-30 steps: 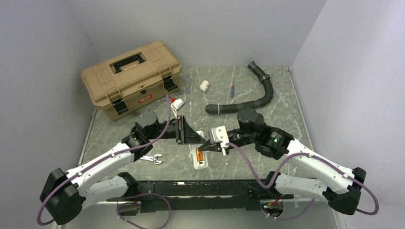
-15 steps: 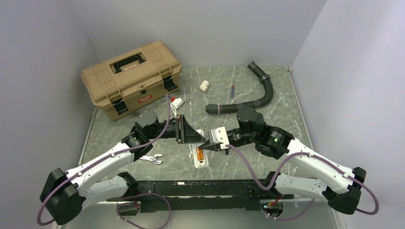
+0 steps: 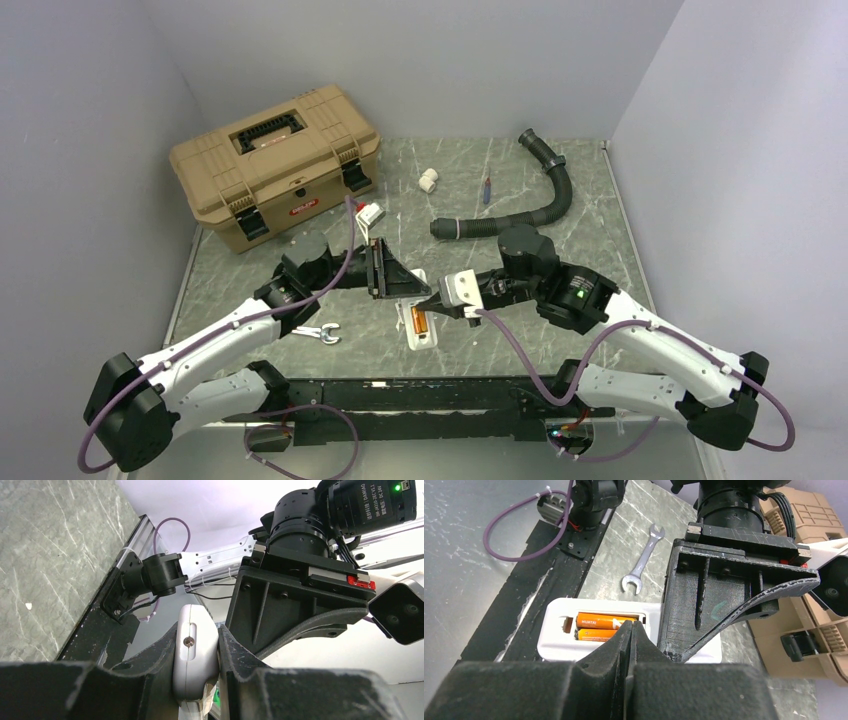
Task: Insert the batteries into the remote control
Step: Load the battery into the remote control.
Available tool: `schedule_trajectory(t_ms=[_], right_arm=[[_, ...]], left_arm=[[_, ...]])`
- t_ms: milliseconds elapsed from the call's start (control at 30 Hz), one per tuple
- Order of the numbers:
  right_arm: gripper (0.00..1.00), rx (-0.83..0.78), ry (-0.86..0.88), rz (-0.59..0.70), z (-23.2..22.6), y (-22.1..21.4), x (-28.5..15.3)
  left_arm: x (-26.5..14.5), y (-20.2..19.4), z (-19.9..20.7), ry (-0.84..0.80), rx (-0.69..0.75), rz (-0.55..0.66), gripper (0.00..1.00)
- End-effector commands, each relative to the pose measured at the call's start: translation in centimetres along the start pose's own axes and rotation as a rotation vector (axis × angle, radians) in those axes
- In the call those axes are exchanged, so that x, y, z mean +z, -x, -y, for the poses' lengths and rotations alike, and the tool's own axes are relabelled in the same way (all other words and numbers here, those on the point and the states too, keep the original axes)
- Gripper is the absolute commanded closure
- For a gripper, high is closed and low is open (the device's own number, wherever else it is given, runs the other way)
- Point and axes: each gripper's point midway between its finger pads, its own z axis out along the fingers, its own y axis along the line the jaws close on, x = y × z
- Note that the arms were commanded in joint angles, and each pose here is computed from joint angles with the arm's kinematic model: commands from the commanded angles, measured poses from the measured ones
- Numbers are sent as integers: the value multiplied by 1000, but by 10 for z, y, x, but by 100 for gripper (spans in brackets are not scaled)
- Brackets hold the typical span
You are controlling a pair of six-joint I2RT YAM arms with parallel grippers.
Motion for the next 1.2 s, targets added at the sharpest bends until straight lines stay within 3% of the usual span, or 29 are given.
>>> schedule_trajectory(t_ms=[0,467,667,833,933,1000,1167], right_arm=[[98,162,128,-169,-42,-48,-4],[98,162,152,-212,-45,-57,-4],[98,137,104,-135,-37,-39,-4],[96,104,9,7,-18,1,-8],[90,86,-92,147,-1,33,-14],[80,124,-173,217,8,46,-20],[59,266,-414,288,36,43,-35]], left_arm=[[-9,35,92,-245,162,116,100],[-11,39,100,-265,169,116,100],[-9,38,87,-218,178,115,100],[-6,39,50,-66,218,133,100],[-7,40,24,19,240,151,100],[-12,41,8,54,233,169,100],[-34,41,-46,204,182,233,100]])
